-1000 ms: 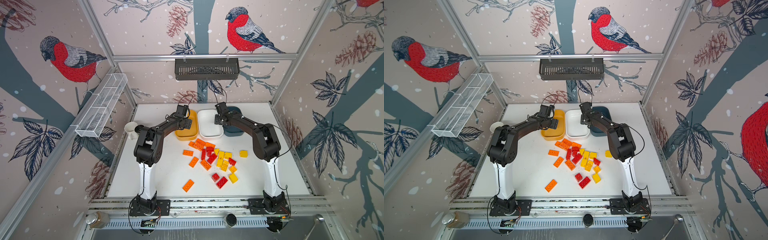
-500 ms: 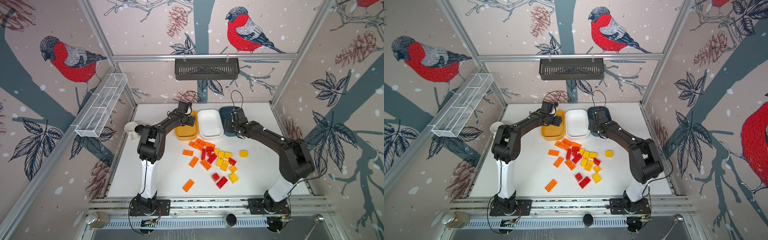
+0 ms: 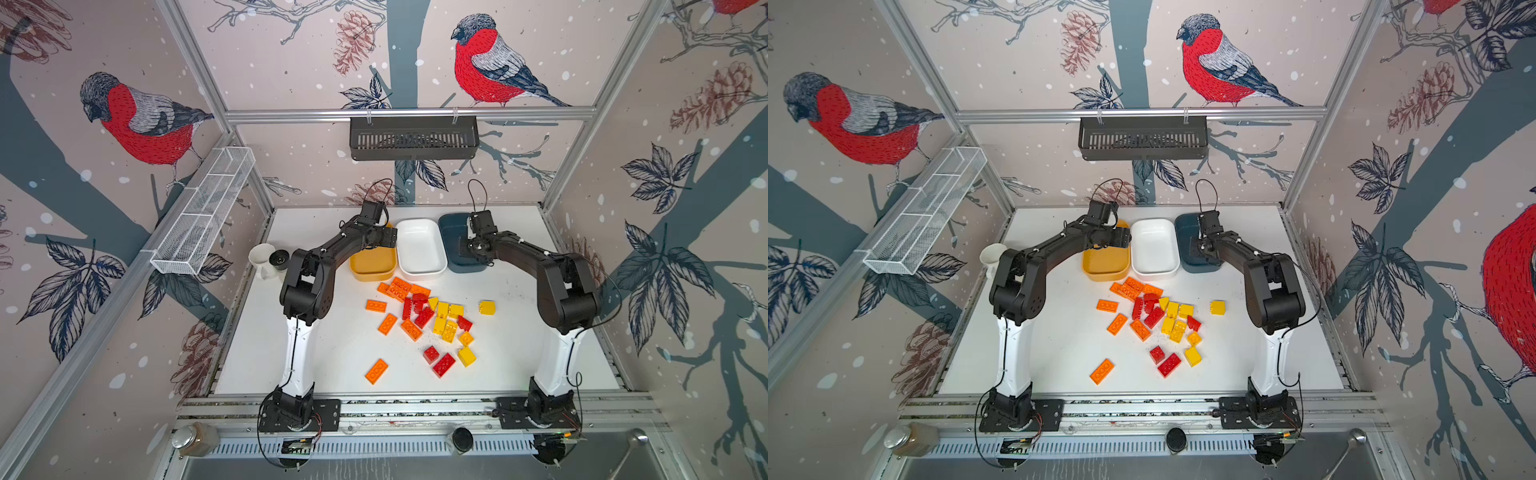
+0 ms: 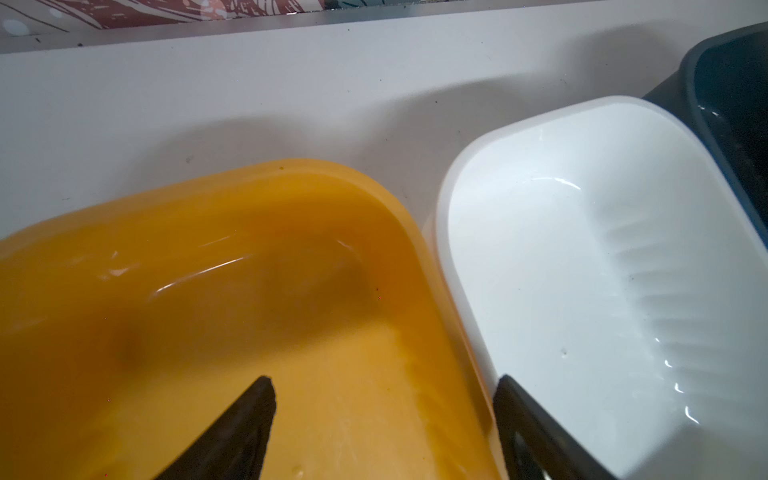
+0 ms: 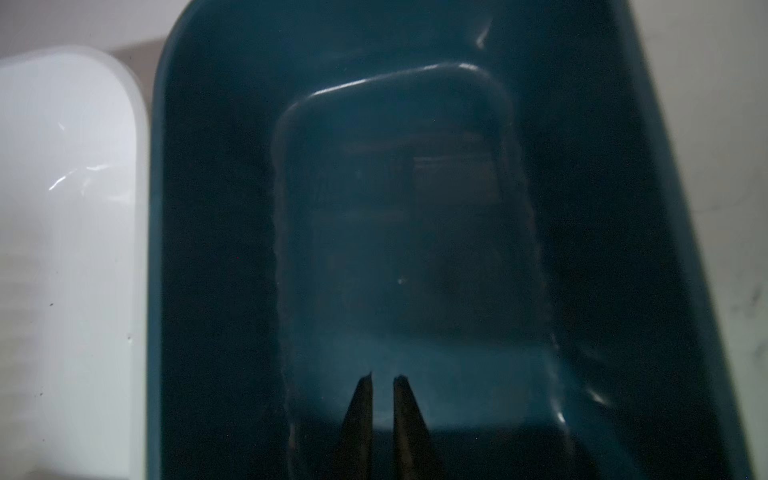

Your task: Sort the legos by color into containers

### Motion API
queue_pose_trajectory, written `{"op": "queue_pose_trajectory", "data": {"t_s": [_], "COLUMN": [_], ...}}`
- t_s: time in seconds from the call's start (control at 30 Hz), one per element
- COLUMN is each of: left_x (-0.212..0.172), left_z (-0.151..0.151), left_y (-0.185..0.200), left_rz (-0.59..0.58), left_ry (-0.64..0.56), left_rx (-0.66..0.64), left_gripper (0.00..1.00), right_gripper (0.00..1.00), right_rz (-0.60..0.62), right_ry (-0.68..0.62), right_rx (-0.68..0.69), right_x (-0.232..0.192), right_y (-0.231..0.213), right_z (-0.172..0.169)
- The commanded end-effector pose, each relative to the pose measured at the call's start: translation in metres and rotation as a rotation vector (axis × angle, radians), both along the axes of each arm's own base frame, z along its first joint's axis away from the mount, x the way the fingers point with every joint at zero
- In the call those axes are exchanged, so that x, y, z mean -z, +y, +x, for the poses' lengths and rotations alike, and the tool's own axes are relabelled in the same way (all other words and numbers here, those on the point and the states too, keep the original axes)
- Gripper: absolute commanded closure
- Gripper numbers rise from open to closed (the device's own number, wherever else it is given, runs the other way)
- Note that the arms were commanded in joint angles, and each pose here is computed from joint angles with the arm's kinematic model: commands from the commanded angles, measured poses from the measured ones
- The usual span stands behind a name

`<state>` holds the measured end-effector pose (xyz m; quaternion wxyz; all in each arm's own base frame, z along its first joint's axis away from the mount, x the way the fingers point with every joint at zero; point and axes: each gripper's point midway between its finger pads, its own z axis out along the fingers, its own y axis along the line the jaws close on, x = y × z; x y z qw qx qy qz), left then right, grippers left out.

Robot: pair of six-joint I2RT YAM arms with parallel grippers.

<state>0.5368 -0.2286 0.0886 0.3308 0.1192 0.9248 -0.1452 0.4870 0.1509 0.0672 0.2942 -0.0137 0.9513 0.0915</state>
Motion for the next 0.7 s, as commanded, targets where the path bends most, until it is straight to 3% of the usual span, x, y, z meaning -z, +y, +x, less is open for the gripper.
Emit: {"op": "queue_pose_trajectory", "data": {"t_s": [0.0, 0.47, 0.67], "left_x": [-0.001, -0.022, -0.039], "left_z": [0.000, -0.009, -0.019], "left_y": [-0.011, -0.024, -0.017], "left_rz": [-0.027, -0.034, -0.043], "left_ry": [0.017, 0.004, -0.015], "left_rx": [0.016, 0.076, 0.040], "left_gripper": [0.17, 0.14, 0.03], "right_gripper": [0.86, 0.85, 0.86], "right_rz": [-0.020, 0.034, 0.045], "right_ry": [0.020, 0.003, 0.018], "right_rx": [-0.088, -0.172, -0.197], "right_x": [0.002, -0.019, -0.016], "right_y": [0.019, 0.043, 0.044], "right_z": [-0.010, -0.031, -0.036]}}
